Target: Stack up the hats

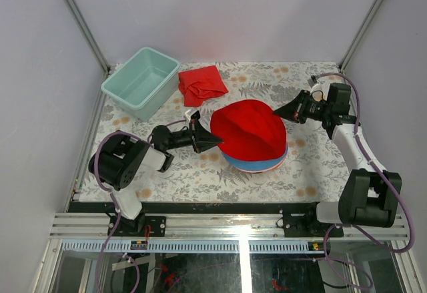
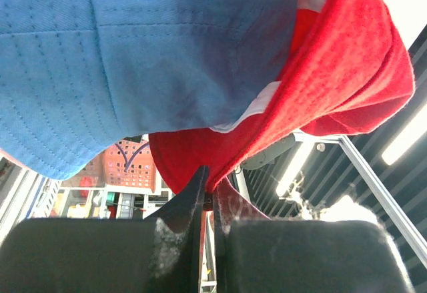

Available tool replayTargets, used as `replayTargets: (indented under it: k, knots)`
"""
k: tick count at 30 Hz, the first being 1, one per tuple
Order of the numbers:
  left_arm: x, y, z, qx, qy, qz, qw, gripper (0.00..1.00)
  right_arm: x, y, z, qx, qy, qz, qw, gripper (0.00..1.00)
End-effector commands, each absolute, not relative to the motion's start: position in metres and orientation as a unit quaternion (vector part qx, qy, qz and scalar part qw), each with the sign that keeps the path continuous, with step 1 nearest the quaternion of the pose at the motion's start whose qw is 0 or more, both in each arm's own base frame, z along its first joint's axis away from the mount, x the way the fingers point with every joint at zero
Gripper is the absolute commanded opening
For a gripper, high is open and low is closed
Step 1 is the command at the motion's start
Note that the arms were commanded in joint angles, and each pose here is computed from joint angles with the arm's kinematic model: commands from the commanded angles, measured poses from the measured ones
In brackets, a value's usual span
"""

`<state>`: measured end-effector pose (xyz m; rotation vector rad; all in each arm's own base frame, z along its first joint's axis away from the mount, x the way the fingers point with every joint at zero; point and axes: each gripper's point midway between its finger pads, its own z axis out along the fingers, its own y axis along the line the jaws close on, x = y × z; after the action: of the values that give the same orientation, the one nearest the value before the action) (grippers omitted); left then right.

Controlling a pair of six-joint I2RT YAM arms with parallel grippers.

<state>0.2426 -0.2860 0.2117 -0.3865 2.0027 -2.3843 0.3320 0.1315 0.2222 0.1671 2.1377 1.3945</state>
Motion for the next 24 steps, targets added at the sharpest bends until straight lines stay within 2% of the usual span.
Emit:
replayTargets:
  k: [1,14,24]
  knots:
    - [0.243,-0.285,0.214,-0.095,0.633,-0.768,0.025,0.0,0.33,0.12,0.221,0.072,0.807,0.496,0.311,0.0]
    - [0.24,-0.283,0.178,-0.121,0.653,-0.747,0.024,0.0,0.309,0.091,0.157,0.136,0.854,0.403,0.3,0.0]
    - [0.218,-0.283,0.146,-0.136,0.677,-0.723,0.006,0.0,0.296,0.077,0.126,0.168,0.878,0.347,0.283,0.0]
